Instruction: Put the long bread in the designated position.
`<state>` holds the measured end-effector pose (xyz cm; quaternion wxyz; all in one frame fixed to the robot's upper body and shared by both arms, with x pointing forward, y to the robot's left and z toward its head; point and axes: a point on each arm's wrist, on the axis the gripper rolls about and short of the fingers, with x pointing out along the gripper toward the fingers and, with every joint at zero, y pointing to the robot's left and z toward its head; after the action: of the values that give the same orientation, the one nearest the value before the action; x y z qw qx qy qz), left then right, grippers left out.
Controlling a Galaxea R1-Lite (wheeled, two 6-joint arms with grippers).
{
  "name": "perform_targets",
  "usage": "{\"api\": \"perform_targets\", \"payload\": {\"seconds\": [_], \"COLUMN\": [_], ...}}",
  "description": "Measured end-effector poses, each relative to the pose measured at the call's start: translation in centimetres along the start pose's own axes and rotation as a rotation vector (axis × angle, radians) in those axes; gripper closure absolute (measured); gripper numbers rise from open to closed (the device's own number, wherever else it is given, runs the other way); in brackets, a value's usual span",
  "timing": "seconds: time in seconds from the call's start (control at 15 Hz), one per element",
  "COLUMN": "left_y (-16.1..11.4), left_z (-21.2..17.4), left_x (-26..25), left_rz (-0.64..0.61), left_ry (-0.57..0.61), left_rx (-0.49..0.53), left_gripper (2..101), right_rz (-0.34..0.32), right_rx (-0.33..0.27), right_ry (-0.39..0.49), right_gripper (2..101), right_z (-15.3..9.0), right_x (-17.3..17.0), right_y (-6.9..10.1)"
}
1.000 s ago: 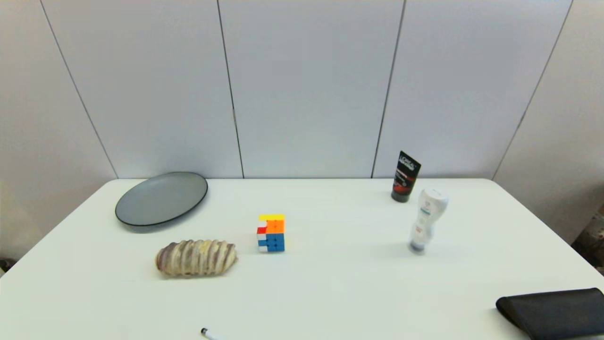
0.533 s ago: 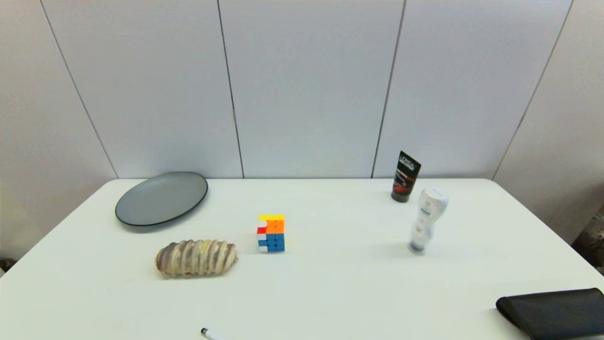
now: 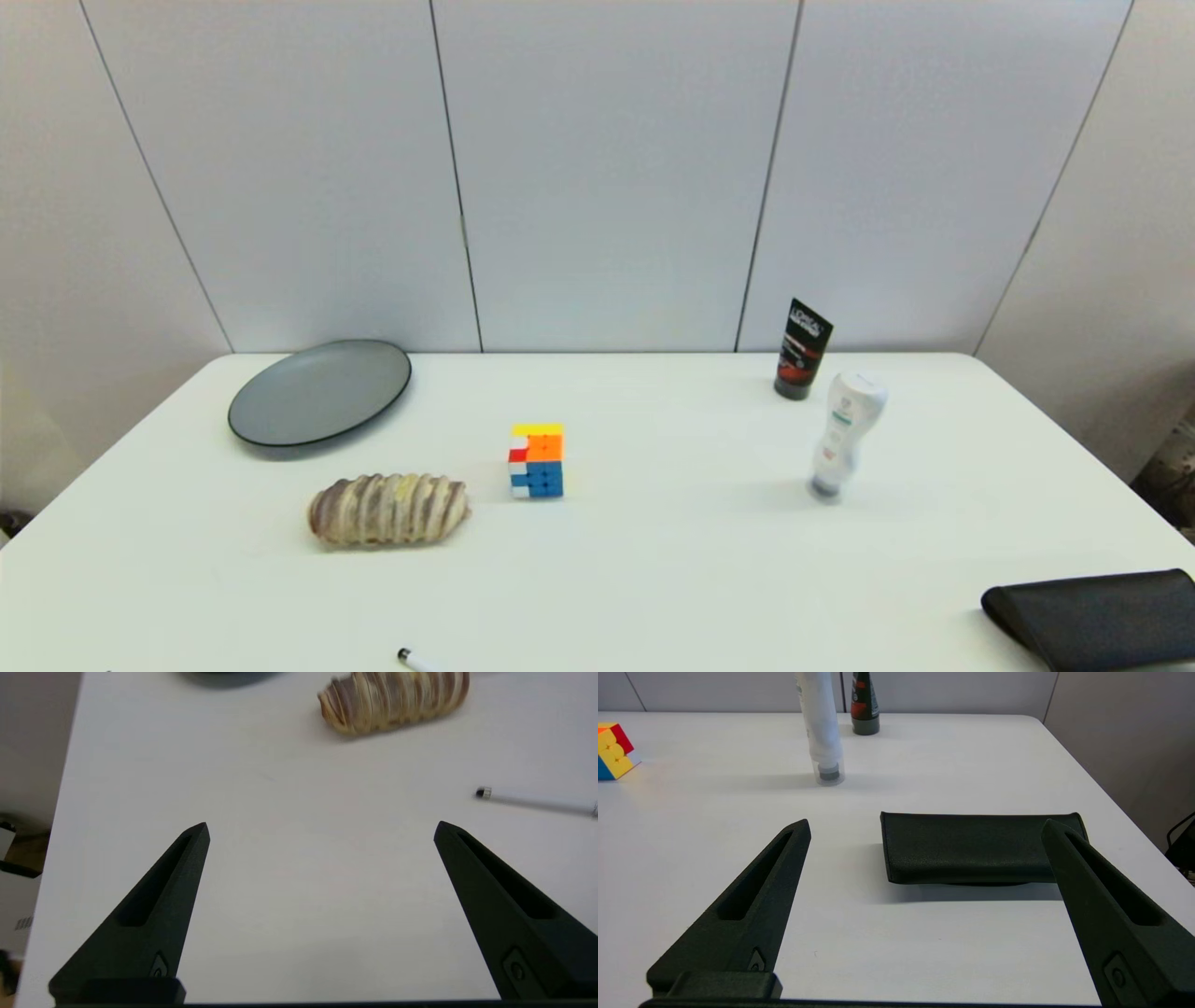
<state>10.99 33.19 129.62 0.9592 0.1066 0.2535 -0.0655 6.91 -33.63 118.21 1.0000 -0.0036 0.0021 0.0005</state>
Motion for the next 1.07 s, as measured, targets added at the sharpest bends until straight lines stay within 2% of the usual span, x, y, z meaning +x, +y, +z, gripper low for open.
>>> {"api": "perform_targets", "payload": {"seconds": [0.2,0.53,0.87,1.07], "left_y": [1.0,2.0,1.4,0.1], "left_z": [3.6,7.8,11.6,13.6], "left_x": [3.0,10.3,16.8,19.9], "left_rz": [-0.099,-0.278,-0.435,-0.505], "left_ry": [0.149,0.319,0.314,0.286], "left_rx": [0.154,0.502,0.819,0.955], "left_gripper": [5.4,5.4,5.4,5.4], "right_rz": [0.0,0.0,0.0,0.0], "right_rx": [-0.001,0.0,-0.001,-0.001], "right_ry": [0.0,0.0,0.0,0.0], "right_gripper": [4.3,4.3,4.3,4.3], "right_z": [0.0,0.0,0.0,0.0], "right_x": [0.0,0.0,0.0,0.0], "right_y": [0.0,0.0,0.0,0.0]}}
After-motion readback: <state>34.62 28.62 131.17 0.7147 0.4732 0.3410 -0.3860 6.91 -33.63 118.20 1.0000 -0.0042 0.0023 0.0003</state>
